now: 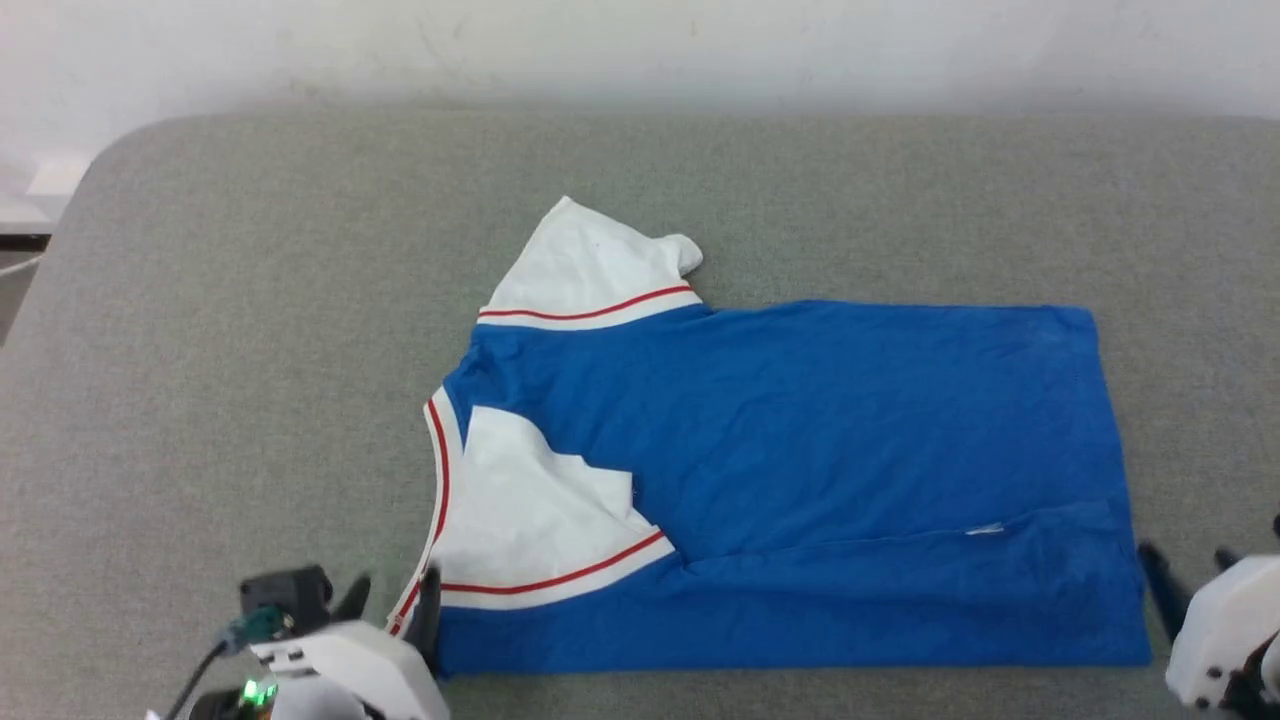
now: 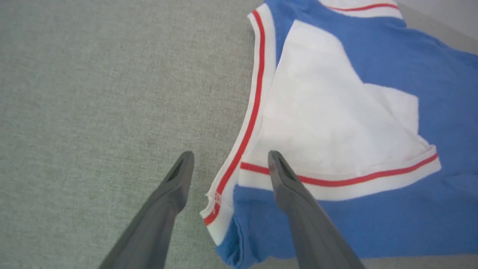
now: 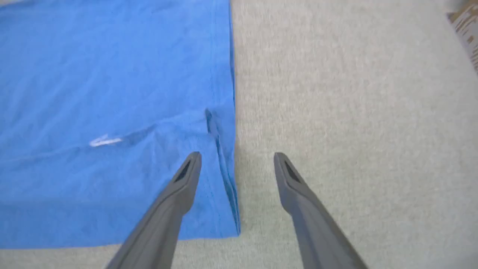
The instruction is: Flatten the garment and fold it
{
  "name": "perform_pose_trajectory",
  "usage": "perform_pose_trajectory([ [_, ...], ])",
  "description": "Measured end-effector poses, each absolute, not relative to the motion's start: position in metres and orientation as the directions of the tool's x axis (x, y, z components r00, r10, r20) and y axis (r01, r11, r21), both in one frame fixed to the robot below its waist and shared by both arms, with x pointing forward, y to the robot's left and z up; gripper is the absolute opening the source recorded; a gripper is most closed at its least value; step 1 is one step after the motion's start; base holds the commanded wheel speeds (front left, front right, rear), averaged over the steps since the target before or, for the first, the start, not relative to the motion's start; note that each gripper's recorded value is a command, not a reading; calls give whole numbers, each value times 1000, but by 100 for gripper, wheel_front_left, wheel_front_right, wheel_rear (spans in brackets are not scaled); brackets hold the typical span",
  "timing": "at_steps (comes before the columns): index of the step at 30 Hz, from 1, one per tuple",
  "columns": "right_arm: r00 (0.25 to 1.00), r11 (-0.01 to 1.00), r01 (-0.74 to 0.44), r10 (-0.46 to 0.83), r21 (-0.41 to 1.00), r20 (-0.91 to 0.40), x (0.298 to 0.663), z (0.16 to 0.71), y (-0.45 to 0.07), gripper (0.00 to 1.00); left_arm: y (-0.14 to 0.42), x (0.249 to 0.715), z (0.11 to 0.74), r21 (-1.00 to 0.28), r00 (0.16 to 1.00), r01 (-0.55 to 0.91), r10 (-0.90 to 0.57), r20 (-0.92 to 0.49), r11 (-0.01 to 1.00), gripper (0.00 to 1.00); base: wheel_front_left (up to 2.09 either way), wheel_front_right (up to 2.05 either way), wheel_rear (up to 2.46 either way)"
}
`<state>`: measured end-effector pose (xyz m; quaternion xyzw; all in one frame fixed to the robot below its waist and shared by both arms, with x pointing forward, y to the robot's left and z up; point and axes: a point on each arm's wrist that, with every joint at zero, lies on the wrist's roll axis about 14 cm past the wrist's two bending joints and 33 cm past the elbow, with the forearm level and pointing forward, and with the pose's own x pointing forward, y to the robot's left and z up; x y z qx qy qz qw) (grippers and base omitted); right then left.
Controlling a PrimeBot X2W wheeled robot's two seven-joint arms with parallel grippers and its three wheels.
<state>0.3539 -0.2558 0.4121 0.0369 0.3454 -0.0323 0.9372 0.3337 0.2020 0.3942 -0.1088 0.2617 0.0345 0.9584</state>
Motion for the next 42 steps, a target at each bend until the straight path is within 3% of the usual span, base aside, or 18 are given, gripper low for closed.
perform_pose_trajectory([
  [3, 854, 997, 66, -37, 38, -518, 371, 443, -254, 100, 192, 356, 434, -297, 945, -90, -13, -327, 951, 100, 0, 0, 0],
  [8, 961, 999, 9, 3, 40, -276, 388, 491, -238, 100, 197, 379, 486, -230, 998, -19, 3, -66, 973, 100, 0, 0, 0],
  [13, 996, 998, 3, 4, 66, -94, 391, 521, -228, 100, 186, 396, 520, -222, 997, 48, -33, 71, 974, 100, 0, 0, 0],
  [19, 1000, 996, -17, 19, 92, -16, 393, 529, -211, 100, 169, 426, 530, -95, 982, 167, -157, 110, 981, 100, 0, 0, 0],
  [24, 999, 997, -38, 39, 73, -21, 401, 525, -202, 100, 154, 480, 528, 73, 955, 297, -296, -23, 952, 100, 0, 0, 0],
  [30, 999, 997, -30, 33, 70, -42, 411, 514, -201, 100, 141, 542, 503, 201, 880, 429, -358, -311, 881, 100, 0, 0, 0],
  [36, 996, 997, 5, 2, 75, -88, 414, 494, -208, 100, 140, 590, 468, 198, 783, 464, -295, -548, 863, 100, 0, 0, 0],
  [42, 989, 997, 51, -42, 63, -140, 411, 473, -221, 100, 140, 619, 433, 105, 663, 448, -251, -705, 888, 100, 0, 0, 0],
])
